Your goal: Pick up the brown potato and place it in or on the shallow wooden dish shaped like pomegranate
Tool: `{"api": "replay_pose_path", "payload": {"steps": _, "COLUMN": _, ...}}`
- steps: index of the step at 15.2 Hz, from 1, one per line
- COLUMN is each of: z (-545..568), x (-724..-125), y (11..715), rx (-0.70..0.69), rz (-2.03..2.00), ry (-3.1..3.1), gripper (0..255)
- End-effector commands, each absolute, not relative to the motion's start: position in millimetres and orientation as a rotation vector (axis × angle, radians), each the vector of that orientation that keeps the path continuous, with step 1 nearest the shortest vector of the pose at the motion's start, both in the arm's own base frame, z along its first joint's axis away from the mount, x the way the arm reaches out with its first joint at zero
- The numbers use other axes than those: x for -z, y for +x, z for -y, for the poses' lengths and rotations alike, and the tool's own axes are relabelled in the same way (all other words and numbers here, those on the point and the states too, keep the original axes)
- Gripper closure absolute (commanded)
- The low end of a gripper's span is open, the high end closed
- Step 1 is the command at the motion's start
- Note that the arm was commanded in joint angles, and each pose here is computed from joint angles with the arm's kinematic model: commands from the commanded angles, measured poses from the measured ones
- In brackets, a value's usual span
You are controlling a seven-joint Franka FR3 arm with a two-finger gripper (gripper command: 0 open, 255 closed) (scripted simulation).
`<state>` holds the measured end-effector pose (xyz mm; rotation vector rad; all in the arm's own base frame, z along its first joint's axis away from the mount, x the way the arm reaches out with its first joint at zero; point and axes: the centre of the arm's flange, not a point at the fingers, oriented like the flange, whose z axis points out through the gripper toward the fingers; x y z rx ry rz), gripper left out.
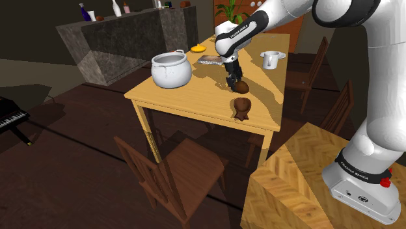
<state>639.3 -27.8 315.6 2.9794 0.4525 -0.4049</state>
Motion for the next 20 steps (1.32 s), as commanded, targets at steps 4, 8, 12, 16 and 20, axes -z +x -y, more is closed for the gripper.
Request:
{"api": "replay_pose_path", "payload": {"steps": 4, "z": 27.9, "x": -315.4, "y": 639.2, "rx": 0.406, "rz": -0.452, "ry": 2.979, "gripper": 255}}
{"api": "replay_pose_path", "payload": {"steps": 8, "z": 27.9, "x": -336.5, "y": 639.2, "rx": 0.406, "rz": -0.452, "ry": 2.979, "gripper": 255}}
{"api": "replay_pose_path", "payload": {"steps": 12, "z": 27.9, "x": -357.6, "y": 639.2, "rx": 0.406, "rz": -0.452, "ry": 2.979, "gripper": 255}}
{"api": "replay_pose_path", "payload": {"steps": 16, "z": 27.9, "x": -378.7, "y": 639.2, "rx": 0.406, "rz": -0.452, "ry": 2.979, "gripper": 255}}
{"api": "replay_pose_path", "payload": {"steps": 20, "z": 27.9, "x": -399.9, "y": 639.2, "rx": 0.406, "rz": -0.452, "ry": 2.979, "gripper": 255}}
